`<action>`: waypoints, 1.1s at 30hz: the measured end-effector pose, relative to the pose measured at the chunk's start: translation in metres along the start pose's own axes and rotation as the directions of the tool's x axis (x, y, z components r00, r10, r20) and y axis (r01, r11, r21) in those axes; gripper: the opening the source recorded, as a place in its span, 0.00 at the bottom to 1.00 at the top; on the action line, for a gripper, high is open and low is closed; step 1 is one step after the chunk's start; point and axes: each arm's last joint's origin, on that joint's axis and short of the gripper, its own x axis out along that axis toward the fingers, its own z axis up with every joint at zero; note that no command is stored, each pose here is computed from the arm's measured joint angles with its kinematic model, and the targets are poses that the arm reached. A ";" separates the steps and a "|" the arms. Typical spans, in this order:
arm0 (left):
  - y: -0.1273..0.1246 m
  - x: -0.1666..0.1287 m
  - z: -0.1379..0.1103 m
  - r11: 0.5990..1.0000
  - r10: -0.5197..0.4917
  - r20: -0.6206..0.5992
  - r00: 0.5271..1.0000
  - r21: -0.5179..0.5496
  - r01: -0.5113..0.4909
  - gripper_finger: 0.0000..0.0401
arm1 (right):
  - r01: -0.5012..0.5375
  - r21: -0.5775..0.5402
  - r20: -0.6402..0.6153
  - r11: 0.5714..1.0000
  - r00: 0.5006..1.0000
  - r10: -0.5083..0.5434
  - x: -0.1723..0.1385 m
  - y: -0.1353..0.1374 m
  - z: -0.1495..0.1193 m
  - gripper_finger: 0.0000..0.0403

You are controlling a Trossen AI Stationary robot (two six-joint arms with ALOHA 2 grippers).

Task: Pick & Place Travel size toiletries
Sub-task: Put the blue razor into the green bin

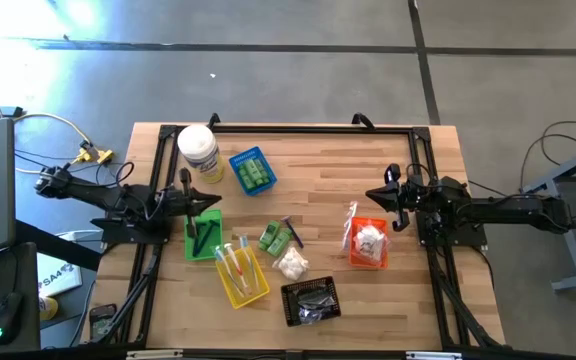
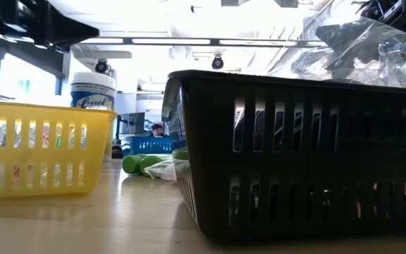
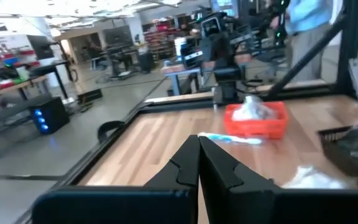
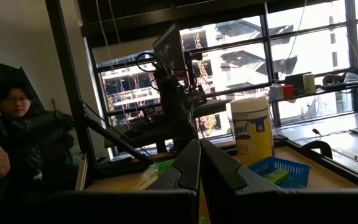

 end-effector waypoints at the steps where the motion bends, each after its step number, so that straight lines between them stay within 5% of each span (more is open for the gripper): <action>1: -0.001 0.002 0.000 1.000 0.001 0.002 1.000 -0.012 -0.001 0.00 | 0.000 0.000 0.000 1.000 1.000 0.000 0.000 0.000 0.000 0.01; 12: -0.015 0.040 0.037 0.999 0.000 -0.053 0.999 0.049 0.002 0.00 | -0.003 -0.001 -0.002 1.000 1.000 0.003 0.000 0.000 0.000 0.01; 23: -0.046 0.125 0.101 0.977 -0.012 -0.313 0.950 0.198 0.077 0.00 | -0.021 -0.002 0.002 1.000 1.000 0.021 0.000 0.001 0.000 0.01; 28: -0.046 0.176 0.103 0.957 -0.161 -0.495 0.854 0.134 0.258 0.03 | -0.021 -0.002 0.002 1.000 1.000 0.021 0.000 0.001 0.000 0.01; 33: -0.050 0.225 0.083 0.876 -0.372 -0.627 0.684 0.005 0.482 0.13 | -0.024 0.007 0.001 1.000 1.000 0.024 0.000 0.001 0.000 0.01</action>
